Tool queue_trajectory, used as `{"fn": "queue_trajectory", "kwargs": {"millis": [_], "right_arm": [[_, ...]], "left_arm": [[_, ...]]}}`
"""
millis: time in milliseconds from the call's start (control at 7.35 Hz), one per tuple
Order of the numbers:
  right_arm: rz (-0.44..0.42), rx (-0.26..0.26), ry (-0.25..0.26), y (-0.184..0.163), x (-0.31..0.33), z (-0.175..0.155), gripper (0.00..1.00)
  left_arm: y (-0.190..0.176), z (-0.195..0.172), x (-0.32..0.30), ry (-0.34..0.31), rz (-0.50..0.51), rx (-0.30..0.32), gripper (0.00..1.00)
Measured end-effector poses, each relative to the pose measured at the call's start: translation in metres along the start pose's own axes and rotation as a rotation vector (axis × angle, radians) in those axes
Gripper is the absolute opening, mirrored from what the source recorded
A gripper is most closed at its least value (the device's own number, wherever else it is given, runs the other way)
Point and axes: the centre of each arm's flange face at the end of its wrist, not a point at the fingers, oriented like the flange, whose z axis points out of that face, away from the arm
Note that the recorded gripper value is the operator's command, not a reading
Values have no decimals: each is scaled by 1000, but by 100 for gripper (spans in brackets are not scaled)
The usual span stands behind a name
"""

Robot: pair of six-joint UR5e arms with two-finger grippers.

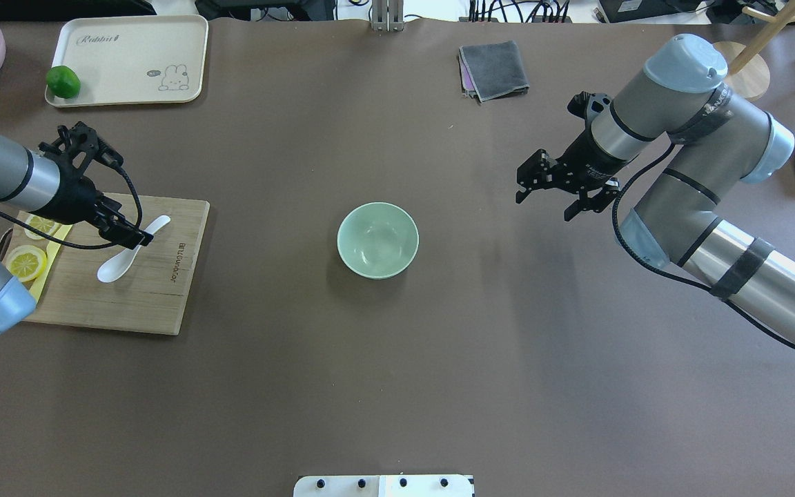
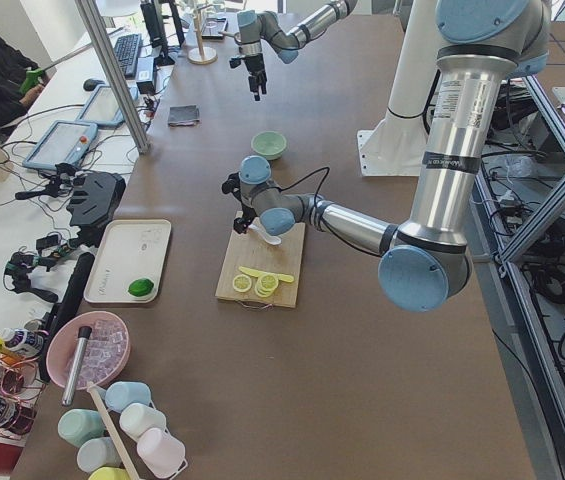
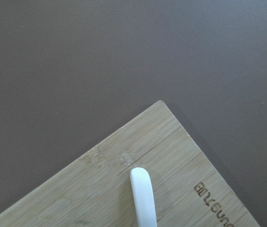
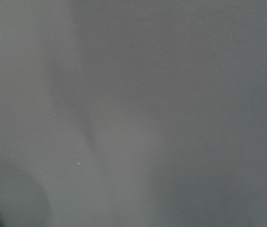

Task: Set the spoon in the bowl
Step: 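Lower the left gripper over the white spoon handle and close on it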

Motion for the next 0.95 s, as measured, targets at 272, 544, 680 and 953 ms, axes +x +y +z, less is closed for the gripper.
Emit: {"fn": "queue_trajectory", "kwargs": {"millis": [272, 544, 680, 953], "right_arm": [[-6, -1, 6, 1, 3, 3, 100], [-10, -1, 13, 3, 2, 9, 100], [-12, -1, 15, 4, 2, 11, 100], [-13, -2, 17, 6, 2, 13, 100]], "left_arm": [[2, 6, -1, 0, -5, -10, 97], [7, 17, 0, 1, -7, -30, 97], [8, 21, 2, 4, -5, -37, 95], [10, 25, 6, 12, 0, -45, 81]]}}
